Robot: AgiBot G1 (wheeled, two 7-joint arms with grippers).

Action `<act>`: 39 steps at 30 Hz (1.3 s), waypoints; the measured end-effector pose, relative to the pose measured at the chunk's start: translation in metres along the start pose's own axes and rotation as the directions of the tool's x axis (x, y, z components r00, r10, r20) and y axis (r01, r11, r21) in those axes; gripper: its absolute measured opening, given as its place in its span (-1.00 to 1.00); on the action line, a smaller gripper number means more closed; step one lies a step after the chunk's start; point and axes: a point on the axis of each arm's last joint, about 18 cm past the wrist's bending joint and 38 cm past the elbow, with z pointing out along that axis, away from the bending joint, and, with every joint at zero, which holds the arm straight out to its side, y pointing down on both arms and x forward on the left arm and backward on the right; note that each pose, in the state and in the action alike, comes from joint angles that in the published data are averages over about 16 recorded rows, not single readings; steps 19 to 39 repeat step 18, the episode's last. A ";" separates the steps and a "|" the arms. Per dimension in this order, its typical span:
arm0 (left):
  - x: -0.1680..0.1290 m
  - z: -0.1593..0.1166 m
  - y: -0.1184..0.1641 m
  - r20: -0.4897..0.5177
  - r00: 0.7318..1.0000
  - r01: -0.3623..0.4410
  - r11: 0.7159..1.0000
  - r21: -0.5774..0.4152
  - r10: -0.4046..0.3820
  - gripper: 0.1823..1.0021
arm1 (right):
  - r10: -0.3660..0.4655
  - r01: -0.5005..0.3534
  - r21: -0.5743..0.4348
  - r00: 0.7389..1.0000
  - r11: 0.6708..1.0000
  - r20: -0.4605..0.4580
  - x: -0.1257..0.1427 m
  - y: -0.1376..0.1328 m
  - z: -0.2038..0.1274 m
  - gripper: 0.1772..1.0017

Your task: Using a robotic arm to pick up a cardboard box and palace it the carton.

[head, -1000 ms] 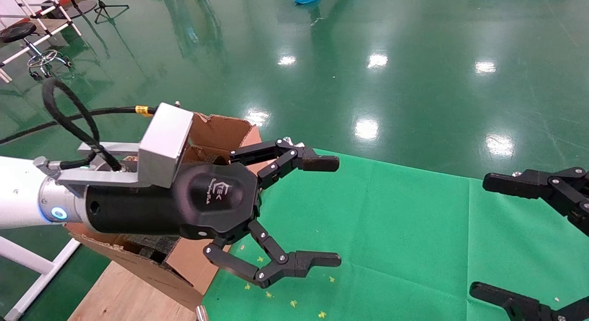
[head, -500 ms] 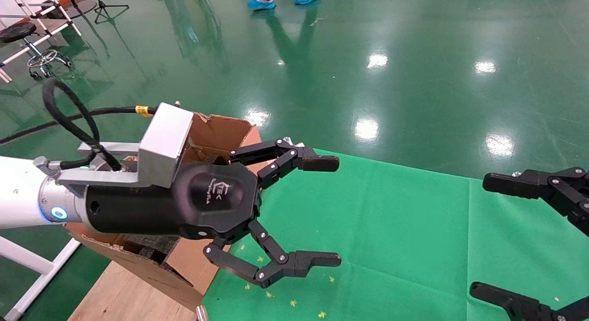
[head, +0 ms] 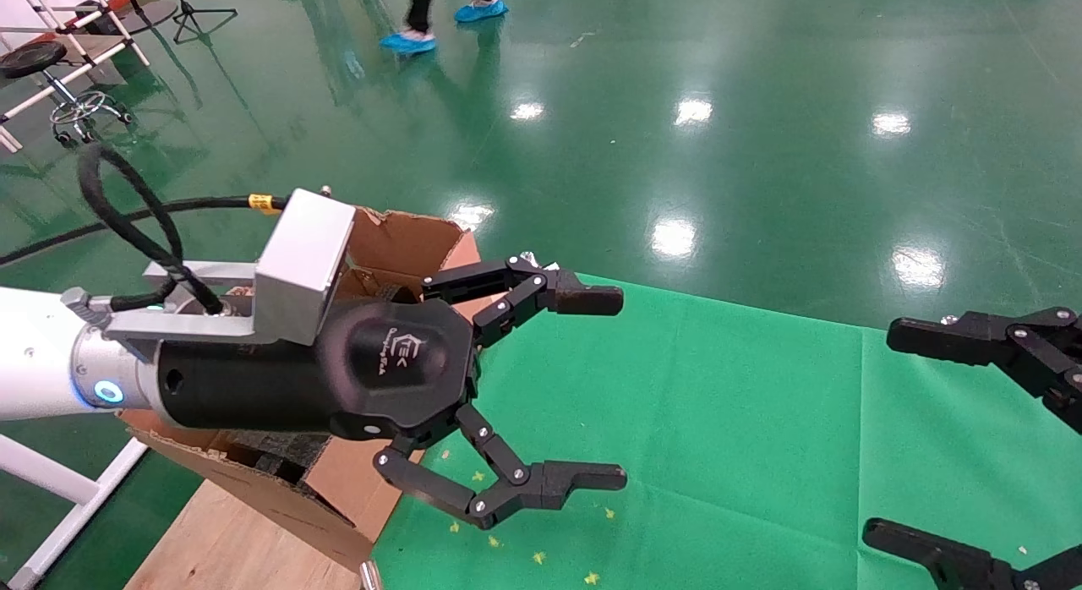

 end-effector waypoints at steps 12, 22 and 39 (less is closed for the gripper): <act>0.000 0.000 0.000 0.000 1.000 0.000 1.000 0.000 0.000 1.00 | 0.000 0.000 0.000 1.000 1.000 0.000 0.000 0.000 0.000 1.00; 0.000 0.000 0.000 0.000 1.000 0.000 1.000 0.000 0.000 1.00 | 0.000 0.000 0.000 1.000 1.000 0.000 0.000 0.000 0.000 1.00; 0.000 0.000 0.000 0.000 1.000 0.000 1.000 0.000 0.000 1.00 | 0.000 0.000 0.000 1.000 1.000 0.000 0.000 0.000 0.000 1.00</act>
